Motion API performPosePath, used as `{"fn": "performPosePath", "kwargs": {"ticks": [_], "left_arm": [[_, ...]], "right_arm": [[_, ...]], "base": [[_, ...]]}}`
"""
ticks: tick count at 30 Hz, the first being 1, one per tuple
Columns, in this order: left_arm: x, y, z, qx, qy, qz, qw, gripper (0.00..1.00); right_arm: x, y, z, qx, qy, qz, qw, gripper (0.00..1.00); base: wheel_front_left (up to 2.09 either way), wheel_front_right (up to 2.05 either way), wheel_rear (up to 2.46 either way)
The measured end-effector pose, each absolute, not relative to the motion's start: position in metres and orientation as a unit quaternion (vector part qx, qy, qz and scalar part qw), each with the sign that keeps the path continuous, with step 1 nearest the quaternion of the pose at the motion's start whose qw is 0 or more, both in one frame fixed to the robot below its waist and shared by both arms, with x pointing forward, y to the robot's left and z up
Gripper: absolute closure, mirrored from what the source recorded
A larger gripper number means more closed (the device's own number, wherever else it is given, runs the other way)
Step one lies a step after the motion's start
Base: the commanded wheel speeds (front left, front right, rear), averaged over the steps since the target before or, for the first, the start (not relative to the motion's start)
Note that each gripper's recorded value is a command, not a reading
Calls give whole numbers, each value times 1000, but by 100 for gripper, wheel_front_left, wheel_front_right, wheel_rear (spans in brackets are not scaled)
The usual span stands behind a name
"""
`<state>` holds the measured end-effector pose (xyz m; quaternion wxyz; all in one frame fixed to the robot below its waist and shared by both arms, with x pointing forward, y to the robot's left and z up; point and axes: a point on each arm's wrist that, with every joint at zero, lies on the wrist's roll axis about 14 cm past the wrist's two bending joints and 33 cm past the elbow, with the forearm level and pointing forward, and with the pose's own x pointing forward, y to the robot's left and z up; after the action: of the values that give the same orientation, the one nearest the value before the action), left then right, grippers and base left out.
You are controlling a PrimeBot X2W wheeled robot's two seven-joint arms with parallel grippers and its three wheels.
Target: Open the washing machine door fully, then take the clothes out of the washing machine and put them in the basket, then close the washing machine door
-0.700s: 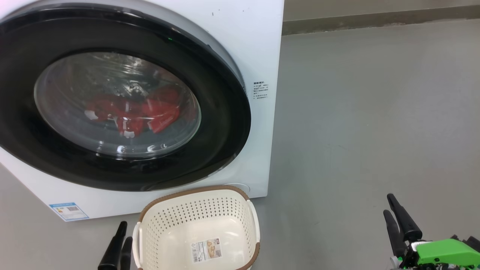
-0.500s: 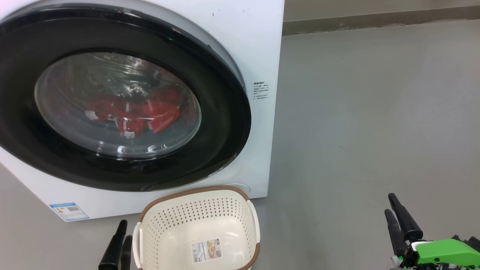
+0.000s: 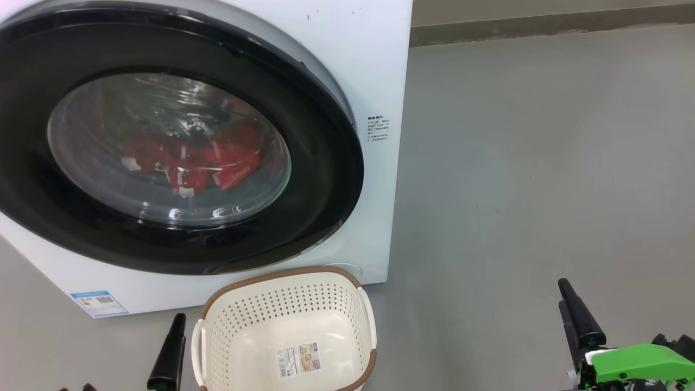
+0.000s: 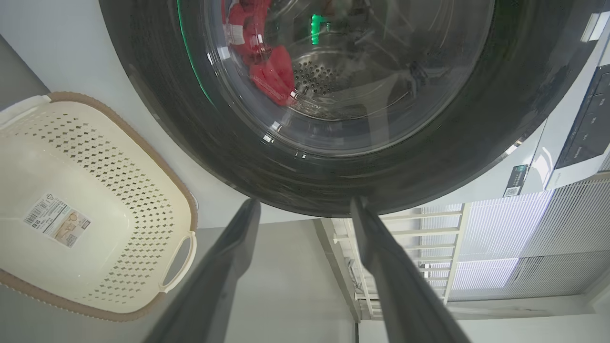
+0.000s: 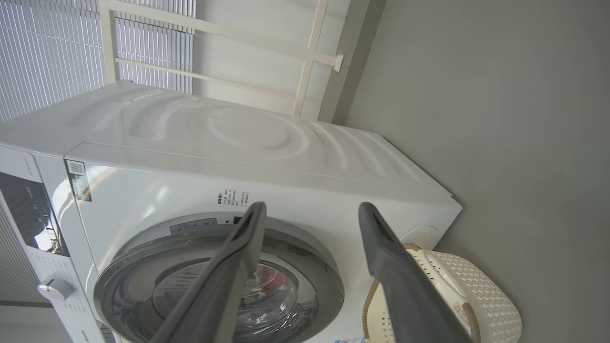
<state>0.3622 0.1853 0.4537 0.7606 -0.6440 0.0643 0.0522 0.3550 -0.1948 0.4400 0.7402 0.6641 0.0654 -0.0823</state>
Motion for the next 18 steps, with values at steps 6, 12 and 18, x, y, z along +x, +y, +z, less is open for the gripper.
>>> {"fn": "performPosePath", "kwargs": {"ticks": [6, 12, 18], "left_arm": [[364, 185, 457, -608, 61, 47, 790, 0], [365, 185, 461, -572, 58, 43, 817, 0], [367, 181, 463, -527, 62, 36, 847, 0]], "right_arm": [[356, -195, 443, 639, 63, -79, 763, 0], [357, -194, 444, 599, 68, -72, 795, 0], [359, -191, 444, 567, 71, -67, 818, 0]], "base": [[0, 0, 0], [0, 0, 0], [0, 0, 0]]}}
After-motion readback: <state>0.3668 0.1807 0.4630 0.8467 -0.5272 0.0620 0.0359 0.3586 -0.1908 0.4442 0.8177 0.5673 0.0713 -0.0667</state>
